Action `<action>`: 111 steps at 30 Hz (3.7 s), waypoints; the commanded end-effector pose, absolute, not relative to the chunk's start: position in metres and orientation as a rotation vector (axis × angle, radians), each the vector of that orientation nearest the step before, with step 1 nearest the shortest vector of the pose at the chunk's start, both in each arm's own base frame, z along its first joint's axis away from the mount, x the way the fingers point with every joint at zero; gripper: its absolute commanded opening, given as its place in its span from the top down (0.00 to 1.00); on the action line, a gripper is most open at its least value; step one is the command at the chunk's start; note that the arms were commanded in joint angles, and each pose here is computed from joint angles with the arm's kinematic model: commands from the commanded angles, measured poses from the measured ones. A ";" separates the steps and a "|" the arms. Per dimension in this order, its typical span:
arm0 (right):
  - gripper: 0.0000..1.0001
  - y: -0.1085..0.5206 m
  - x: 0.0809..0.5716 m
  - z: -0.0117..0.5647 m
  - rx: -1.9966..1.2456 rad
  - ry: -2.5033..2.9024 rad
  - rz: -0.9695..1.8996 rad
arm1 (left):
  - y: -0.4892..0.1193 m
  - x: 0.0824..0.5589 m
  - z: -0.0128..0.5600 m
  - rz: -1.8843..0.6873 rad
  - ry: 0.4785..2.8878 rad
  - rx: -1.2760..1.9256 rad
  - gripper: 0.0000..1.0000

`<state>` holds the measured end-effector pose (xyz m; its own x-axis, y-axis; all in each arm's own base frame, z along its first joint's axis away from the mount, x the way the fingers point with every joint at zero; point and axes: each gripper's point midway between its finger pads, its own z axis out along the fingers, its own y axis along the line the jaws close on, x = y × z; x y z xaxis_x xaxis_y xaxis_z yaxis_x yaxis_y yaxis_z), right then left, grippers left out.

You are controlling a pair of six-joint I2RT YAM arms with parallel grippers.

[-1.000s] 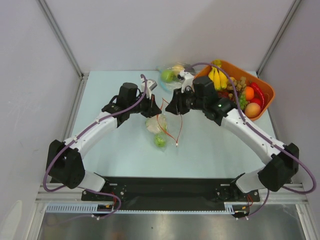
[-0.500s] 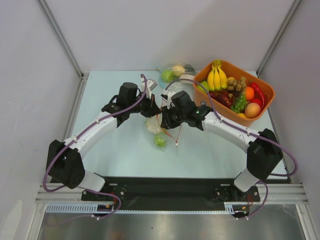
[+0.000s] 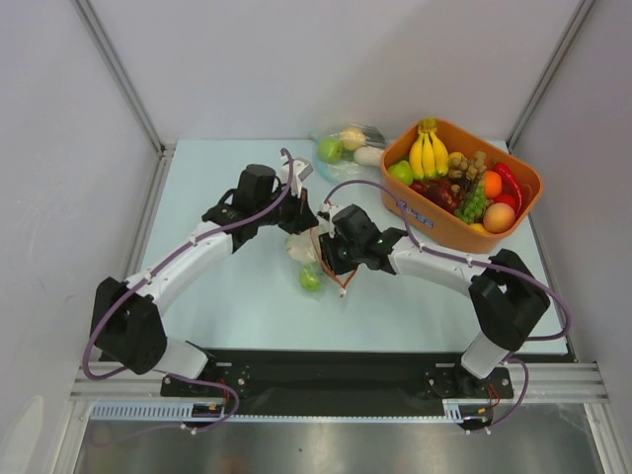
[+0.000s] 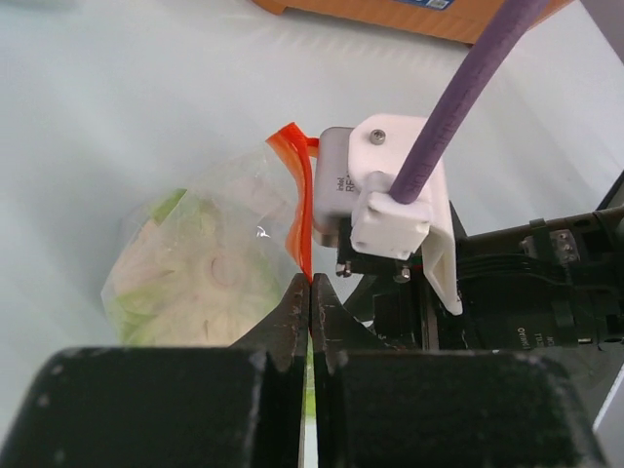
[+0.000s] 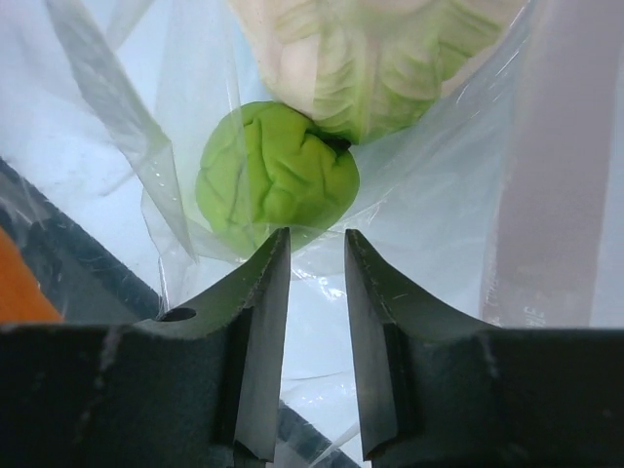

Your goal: Open the zip-top bag and remove the fake food

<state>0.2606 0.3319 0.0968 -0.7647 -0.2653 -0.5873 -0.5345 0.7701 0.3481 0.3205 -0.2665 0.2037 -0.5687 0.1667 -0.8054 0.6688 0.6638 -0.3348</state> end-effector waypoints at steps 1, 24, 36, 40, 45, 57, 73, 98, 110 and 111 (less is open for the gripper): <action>0.66 0.350 0.264 0.103 -0.510 2.388 0.799 | -0.264 0.324 0.236 -0.774 2.011 0.658 1.00; 0.26 0.383 0.261 0.096 -0.515 2.412 0.763 | -0.230 0.301 0.221 -0.682 2.036 0.609 1.00; 0.13 0.390 0.235 0.060 -0.497 2.529 0.670 | -0.224 0.301 0.217 -0.688 2.030 0.596 1.00; 0.12 0.395 0.234 0.052 -0.507 2.532 0.673 | -0.222 0.300 0.217 -0.692 2.031 0.587 1.00; 0.12 0.398 0.234 0.041 -0.512 2.544 0.672 | -0.222 0.300 0.217 -0.693 2.030 0.582 1.00; 0.53 0.388 0.236 0.044 -0.518 2.526 0.641 | -0.219 0.302 0.213 -0.686 2.041 0.575 1.00; 0.58 0.349 0.245 0.113 -0.432 2.396 0.558 | -0.221 0.302 0.209 -0.709 2.045 0.581 1.00; 0.59 0.318 0.269 0.241 -0.206 2.059 0.761 | -0.225 0.300 0.196 -0.713 2.092 0.600 1.00; 0.60 0.213 0.314 0.293 -0.109 1.937 0.598 | -0.223 0.301 0.193 -0.692 2.105 0.599 1.00; 0.60 0.199 0.318 0.304 -0.088 1.909 0.574 | -0.222 0.302 0.193 -0.689 2.106 0.597 1.00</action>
